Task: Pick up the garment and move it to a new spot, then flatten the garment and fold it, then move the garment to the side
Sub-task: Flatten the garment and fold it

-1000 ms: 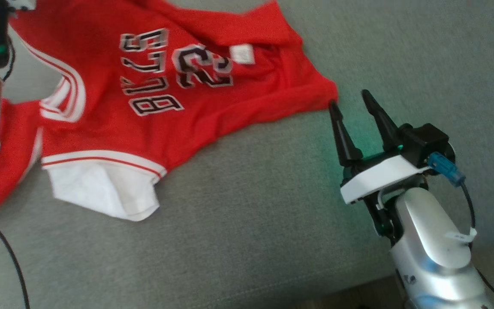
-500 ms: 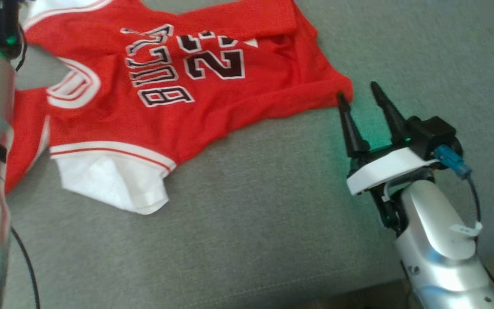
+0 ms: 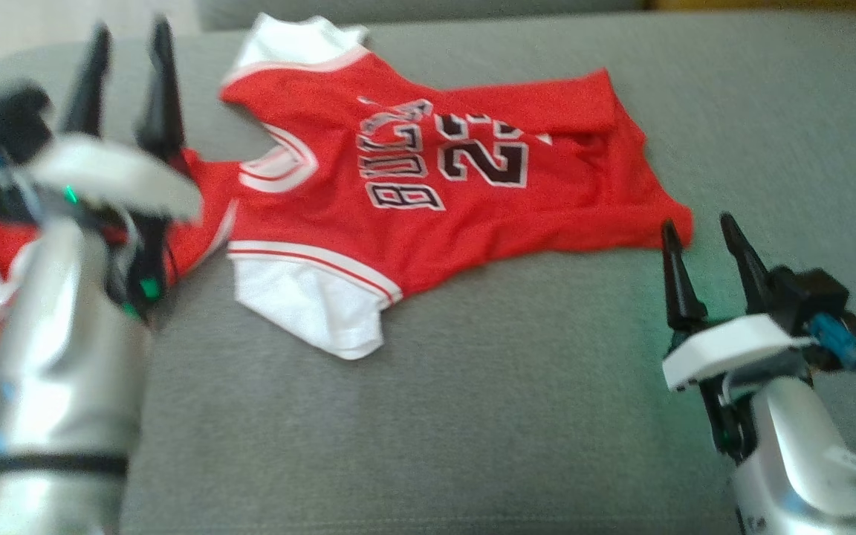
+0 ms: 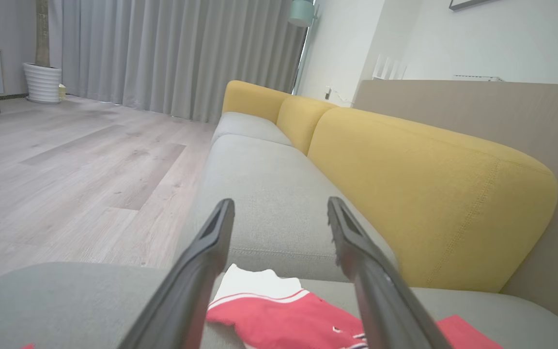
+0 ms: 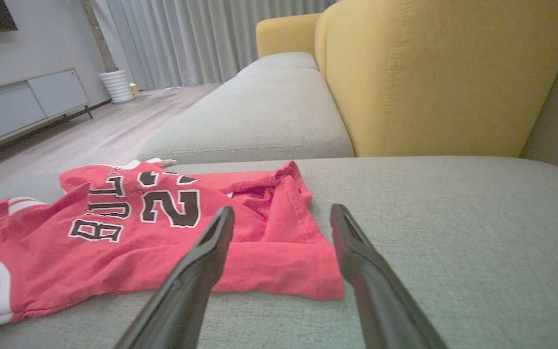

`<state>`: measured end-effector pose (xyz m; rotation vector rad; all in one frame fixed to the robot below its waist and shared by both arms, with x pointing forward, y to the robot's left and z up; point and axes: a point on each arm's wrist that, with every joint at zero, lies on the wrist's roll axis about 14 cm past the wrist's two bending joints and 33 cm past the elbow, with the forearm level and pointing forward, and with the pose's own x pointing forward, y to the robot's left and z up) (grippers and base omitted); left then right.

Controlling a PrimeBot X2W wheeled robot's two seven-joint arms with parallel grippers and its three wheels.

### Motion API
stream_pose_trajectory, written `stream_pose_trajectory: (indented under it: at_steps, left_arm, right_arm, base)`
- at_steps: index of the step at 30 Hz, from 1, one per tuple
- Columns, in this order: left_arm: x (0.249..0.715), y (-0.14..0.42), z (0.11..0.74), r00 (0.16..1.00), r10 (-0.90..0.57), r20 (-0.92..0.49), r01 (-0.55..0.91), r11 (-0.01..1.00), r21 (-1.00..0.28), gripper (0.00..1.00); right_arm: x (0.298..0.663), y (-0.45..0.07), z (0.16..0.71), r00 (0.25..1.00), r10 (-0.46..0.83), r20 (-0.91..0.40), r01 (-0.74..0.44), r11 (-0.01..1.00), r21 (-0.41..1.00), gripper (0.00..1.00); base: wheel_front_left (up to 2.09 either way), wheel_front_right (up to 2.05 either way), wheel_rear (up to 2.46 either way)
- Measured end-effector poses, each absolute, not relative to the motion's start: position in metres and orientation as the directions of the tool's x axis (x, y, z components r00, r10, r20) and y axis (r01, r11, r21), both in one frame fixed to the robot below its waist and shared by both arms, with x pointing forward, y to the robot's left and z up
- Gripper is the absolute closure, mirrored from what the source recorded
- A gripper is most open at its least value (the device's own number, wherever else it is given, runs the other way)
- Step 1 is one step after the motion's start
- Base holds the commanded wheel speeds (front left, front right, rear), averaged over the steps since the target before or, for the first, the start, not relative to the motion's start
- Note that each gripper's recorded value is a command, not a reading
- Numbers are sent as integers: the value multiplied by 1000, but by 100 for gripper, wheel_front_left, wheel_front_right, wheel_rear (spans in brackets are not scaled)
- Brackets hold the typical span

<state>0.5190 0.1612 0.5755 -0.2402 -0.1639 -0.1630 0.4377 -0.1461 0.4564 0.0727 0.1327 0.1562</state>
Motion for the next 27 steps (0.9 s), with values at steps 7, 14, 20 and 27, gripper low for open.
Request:
stream_pose_trajectory:
  at_steps: [7, 14, 20, 27]
  left_arm:
    - [436, 185, 551, 985, -42, 166, 82, 966, -245, 0]
    - [376, 186, 519, 994, 16, 106, 10, 970, -241, 0]
    - [373, 170, 498, 998, -31, 49, 42, 966, -255, 0]
    - [387, 121, 458, 970, -227, -93, 205, 959, -197, 0]
  right_arm:
    - [424, -133, 470, 977, 190, -98, -182, 980, 84, 0]
    - [413, -134, 478, 980, 186, -76, -179, 979, 100, 0]
    - [414, -132, 473, 977, 192, -96, -183, 978, 102, 0]
    - [411, -134, 465, 974, 192, -119, -180, 978, 102, 0]
  base:
    - [0, 0, 0]
    - [0, 0, 0]
    - [0, 0, 0]
    - [0, 0, 0]
